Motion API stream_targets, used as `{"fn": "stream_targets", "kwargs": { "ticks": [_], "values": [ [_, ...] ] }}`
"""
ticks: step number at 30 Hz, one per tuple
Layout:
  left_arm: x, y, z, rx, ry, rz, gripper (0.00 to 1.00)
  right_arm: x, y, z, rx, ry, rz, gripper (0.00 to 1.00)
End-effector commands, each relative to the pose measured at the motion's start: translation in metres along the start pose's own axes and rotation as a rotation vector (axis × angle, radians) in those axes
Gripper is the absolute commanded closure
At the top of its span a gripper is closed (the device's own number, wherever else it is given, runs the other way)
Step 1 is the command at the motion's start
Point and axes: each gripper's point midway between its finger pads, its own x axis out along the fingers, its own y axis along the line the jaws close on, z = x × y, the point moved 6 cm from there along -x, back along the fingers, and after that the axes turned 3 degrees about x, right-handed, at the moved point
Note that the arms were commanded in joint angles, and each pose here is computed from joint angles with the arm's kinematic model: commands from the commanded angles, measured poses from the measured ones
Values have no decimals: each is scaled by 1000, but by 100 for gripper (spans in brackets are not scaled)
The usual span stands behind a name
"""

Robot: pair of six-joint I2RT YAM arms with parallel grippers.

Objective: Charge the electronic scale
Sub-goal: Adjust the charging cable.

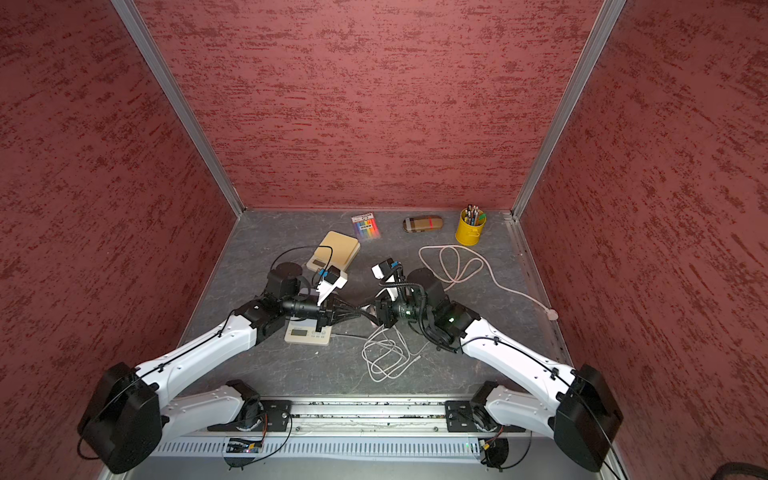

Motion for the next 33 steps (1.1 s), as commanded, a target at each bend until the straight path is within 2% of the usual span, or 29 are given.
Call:
{"fn": "stream_targets", "kwargs": {
  "ticks": [1,5,8,12,19,21,23,28,31,32,33],
  "values": [
    [4,9,3,97,36,239,100,-12,-1,28,197,-158,-106,48],
    [12,12,-2,241,75,494,100,-23,-4,25,462,-249,-85,54],
    [17,9,-1,333,85,596,100,-29,-6,19,563,-291,-106,57],
    [23,3,1,422,81,653,100,-26,-5,14,601,-295,-151,55],
    [24,-6,6,506,55,702,100,5,-4,6,627,-223,-134,54],
    [23,-9,7,527,48,714,100,9,-5,6,626,-218,-138,58],
    [22,-12,7,549,41,714,100,11,-5,8,625,-225,-135,66],
    [21,-18,4,619,34,723,100,12,-2,12,624,-242,-109,98],
    [24,-21,1,673,43,727,100,12,1,14,623,-238,-89,100],
    [25,-21,1,684,50,726,93,12,2,14,621,-234,-86,100],
    [26,-21,1,688,55,724,75,12,3,14,615,-235,-81,100]
  ]
}}
